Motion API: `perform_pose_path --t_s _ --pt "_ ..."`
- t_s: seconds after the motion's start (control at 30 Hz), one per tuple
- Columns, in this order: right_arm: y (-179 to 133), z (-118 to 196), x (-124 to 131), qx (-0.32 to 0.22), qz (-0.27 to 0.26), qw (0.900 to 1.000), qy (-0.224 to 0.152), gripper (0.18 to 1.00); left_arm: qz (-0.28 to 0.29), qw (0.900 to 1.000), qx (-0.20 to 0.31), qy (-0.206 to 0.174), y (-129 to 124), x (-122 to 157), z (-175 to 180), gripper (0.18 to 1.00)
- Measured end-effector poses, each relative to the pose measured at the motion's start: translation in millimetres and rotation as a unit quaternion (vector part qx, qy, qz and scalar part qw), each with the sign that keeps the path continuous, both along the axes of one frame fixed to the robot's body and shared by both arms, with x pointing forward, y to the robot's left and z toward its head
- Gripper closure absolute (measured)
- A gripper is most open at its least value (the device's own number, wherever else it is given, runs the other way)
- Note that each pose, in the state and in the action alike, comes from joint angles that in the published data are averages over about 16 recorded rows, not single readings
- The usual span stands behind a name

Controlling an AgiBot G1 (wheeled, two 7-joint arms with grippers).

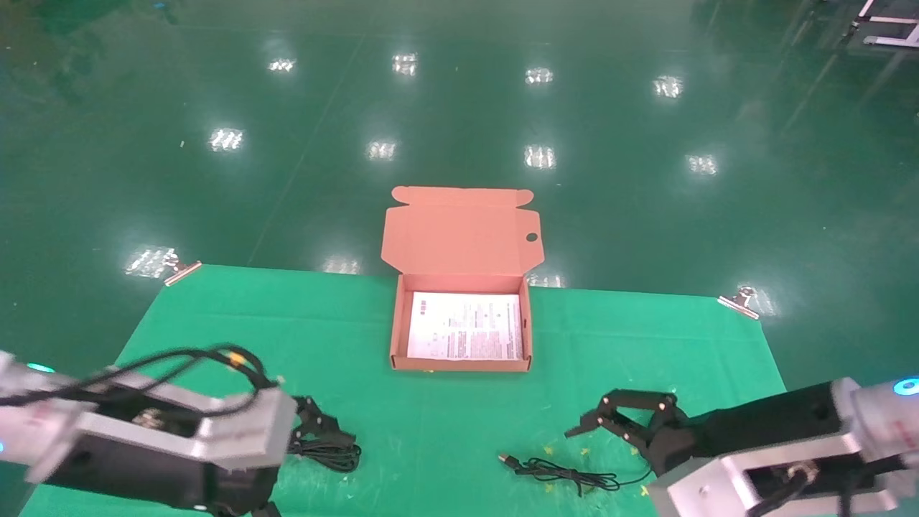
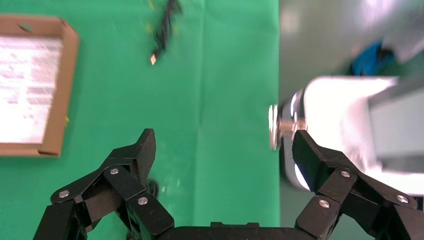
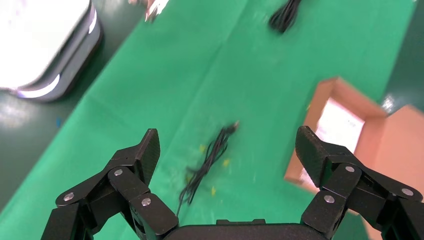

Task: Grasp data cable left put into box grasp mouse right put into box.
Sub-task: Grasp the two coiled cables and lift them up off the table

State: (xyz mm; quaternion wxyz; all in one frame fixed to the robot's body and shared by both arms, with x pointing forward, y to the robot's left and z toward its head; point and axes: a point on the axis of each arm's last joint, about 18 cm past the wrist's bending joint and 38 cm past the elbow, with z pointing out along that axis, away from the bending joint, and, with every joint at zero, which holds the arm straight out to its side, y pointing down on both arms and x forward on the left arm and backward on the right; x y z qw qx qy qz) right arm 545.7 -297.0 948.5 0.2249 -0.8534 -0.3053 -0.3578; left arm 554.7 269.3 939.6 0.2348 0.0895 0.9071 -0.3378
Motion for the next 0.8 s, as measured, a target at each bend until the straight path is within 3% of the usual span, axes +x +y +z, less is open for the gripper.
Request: perform_pose_path --t_s 0.17,0.43,0.8 --pt "-1.0 -14.8 17.0 -0.061 -0.009 0.998 -0.020 0.178 0.014 0.9975 0.069 -0.008 -3.4 19.5 -10.7 0.183" --pt "-1.3 -41.6 42.3 -0.119 -0.037 0.991 -0.039 0.178 0.035 0.9844 0.168 -0.036 -11.8 48.5 -21.0 0.183" --pt "5.1 -71.5 69.3 -0.142 -0.087 0.985 -0.049 0.178 0.085 0.9696 0.223 -0.052 -20.3 84.6 -46.6 0.183"
